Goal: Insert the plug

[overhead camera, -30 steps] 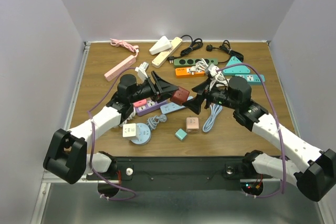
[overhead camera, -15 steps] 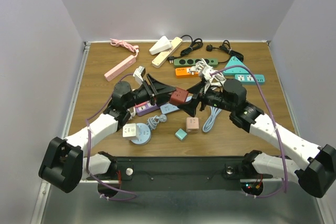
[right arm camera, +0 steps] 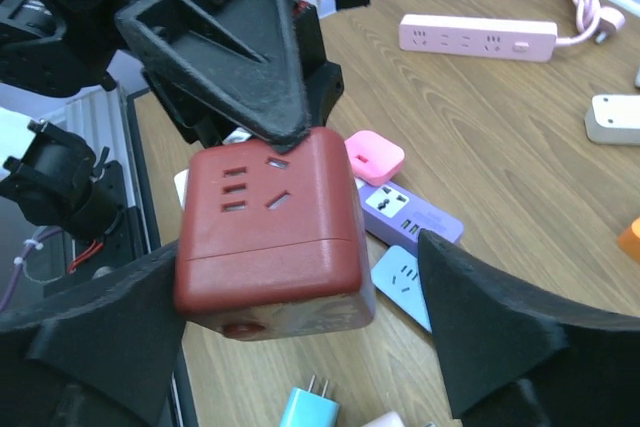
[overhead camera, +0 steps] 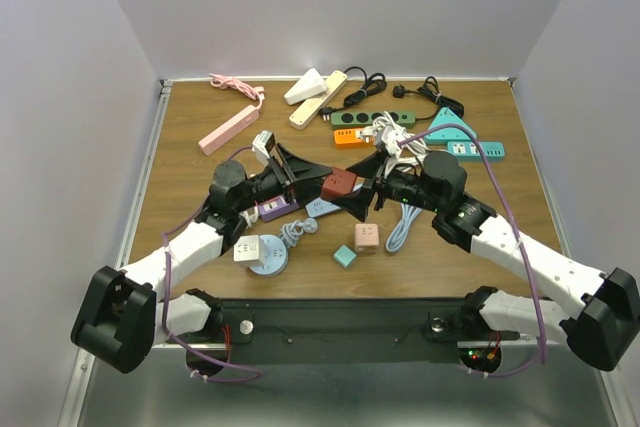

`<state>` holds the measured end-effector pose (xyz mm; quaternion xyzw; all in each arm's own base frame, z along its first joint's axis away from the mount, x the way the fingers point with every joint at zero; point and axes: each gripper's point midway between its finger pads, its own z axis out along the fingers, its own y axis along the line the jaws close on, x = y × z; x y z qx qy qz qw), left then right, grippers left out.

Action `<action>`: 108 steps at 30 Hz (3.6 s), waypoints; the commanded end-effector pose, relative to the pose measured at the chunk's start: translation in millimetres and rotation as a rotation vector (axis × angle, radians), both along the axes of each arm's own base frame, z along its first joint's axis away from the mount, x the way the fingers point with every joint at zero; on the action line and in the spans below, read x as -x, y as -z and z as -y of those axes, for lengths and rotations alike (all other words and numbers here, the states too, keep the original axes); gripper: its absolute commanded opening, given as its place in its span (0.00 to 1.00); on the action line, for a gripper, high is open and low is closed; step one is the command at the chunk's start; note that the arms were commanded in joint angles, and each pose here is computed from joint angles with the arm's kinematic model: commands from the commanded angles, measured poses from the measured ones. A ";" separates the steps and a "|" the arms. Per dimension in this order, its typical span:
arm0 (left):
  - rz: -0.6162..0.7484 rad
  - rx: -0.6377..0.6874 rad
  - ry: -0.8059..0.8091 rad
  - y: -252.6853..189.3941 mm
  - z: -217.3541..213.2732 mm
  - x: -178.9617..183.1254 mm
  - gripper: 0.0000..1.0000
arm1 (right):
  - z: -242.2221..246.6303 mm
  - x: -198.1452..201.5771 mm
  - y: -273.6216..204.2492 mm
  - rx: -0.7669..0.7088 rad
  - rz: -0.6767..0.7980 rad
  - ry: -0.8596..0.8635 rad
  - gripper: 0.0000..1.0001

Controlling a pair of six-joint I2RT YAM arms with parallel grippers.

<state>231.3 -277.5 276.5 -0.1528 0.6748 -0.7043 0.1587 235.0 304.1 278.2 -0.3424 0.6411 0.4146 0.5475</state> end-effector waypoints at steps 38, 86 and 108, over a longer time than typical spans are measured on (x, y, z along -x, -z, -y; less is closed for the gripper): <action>0.316 -0.881 -0.668 41.2 -149.9 -62.2 0.98 | 6.1 3.9 -8.3 0.079 -0.439 0.136 0.01; -0.141 -1.344 -0.722 151.7 -180.8 75.5 0.99 | 6.1 -27.2 120.0 0.273 -0.846 0.336 0.00; -0.118 -1.352 -0.777 183.1 -177.1 65.8 0.99 | 8.4 -23.9 124.5 0.248 -0.886 0.365 0.00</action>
